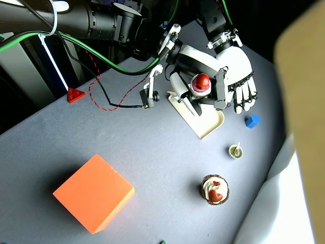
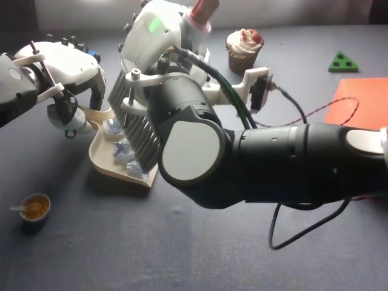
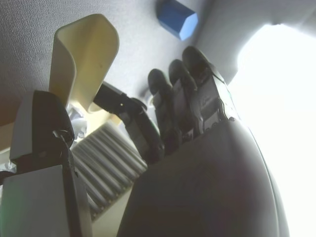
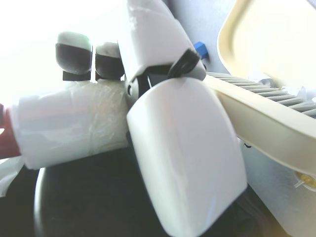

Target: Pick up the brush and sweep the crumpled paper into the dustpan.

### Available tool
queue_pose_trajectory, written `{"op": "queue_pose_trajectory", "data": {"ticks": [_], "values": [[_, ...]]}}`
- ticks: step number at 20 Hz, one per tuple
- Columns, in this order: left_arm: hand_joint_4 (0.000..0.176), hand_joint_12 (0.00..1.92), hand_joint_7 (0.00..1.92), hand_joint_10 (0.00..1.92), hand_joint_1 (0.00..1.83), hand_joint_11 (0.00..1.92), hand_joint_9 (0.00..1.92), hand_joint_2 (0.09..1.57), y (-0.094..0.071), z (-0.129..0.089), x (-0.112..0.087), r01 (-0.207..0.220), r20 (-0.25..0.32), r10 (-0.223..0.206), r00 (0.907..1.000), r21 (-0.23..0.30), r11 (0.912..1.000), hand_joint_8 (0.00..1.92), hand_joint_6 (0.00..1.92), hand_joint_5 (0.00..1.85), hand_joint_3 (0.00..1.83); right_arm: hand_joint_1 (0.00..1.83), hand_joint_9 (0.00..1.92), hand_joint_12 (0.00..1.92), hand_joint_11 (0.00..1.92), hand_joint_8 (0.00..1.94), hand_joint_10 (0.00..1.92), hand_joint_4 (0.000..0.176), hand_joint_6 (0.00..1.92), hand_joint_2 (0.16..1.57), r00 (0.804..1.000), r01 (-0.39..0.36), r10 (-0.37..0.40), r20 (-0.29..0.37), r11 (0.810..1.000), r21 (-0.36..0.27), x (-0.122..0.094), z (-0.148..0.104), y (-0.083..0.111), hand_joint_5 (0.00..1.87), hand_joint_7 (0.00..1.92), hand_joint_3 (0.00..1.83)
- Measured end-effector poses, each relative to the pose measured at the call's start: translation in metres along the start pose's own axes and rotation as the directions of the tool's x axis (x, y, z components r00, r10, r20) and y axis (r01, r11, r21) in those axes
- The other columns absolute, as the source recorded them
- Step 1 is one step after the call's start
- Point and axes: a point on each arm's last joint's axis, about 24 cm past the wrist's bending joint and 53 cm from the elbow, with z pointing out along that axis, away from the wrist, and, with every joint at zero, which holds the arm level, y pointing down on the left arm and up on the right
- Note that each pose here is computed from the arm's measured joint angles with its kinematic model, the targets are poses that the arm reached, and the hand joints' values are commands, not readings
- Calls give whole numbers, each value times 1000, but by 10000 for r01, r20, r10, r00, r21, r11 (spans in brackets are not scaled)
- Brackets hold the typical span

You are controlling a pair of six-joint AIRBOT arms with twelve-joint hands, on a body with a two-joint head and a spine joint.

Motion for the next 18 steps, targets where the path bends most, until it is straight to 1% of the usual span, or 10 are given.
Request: {"op": "queue_pose_trajectory", "data": {"ticks": [2,4,5,6,9,11,13,14,16,18], "values": [[0,501,423,1,1140,91,270,1080,1,0,0,17,12,-17,10000,-23,10000,5,843,1061,1,1576,990,1921,989,1941,1921,176,1921,1160,9998,137,-138,127,9998,150,-1,1,-11,991,1038,0],[0,501,447,2,1161,104,285,1073,2,0,-1,23,102,-22,9999,-66,10000,4,813,1078,0,1580,967,1921,973,1941,1921,176,1921,1160,9999,127,-127,-15,9993,343,4,3,-22,991,1032,0],[0,494,433,0,1155,86,267,1077,2,0,-2,31,121,-31,9999,-73,10000,1,831,1067,1,1573,964,1921,973,1941,1921,176,1921,1158,9999,110,-109,-26,9991,408,5,3,-27,990,1032,0],[0,498,429,1,1146,92,270,1085,2,0,-2,32,131,-31,9999,-78,10000,0,859,1051,2,1566,966,1921,959,1941,1921,176,1921,1164,10000,-42,41,33,9991,424,4,2,-32,990,1031,1],[0,490,435,0,1144,73,269,1085,2,0,-2,32,141,-30,9999,-83,10000,2,861,1050,1,1596,984,1921,958,1941,1921,176,1921,1168,9994,-87,74,340,9992,400,-4,-6,-46,991,1034,2],[0,482,427,0,1135,71,266,1087,2,0,-2,35,145,-34,9999,-85,10000,2,867,1047,1,1597,972,1921,956,1941,1921,176,1921,1172,9966,-711,706,424,9974,97,-8,-14,-57,974,1018,2],[0,483,424,1,1130,78,262,1088,2,0,-2,32,148,-30,9999,-87,10000,2,872,1045,1,1581,1002,1921,955,1941,1921,176,1921,1169,9835,-1747,1760,416,9841,-334,-9,-23,-72,976,1035,0],[0,479,416,1,1149,72,246,1077,2,0,-2,28,145,-27,9999,-84,10000,2,826,1071,0,1571,987,1921,930,1941,1921,176,1921,1172,9755,-2158,2178,306,9747,-588,-7,-28,-79,966,1015,0],[0,482,406,3,1146,50,235,1079,2,0,-2,24,142,-23,9999,-81,10000,3,833,1067,0,1595,1004,1921,944,1941,1921,176,1921,1169,9666,-2550,2563,90,9644,-703,-2,-36,-95,987,1029,0],[0,480,393,0,1139,37,225,1076,2,0,-2,29,142,-28,9999,-77,10000,1,822,1075,0,1570,1026,1921,958,1941,1921,176,1921,1173,9482,-3177,3166,-266,9456,-700,5,-42,-105,991,1048,1]]}}
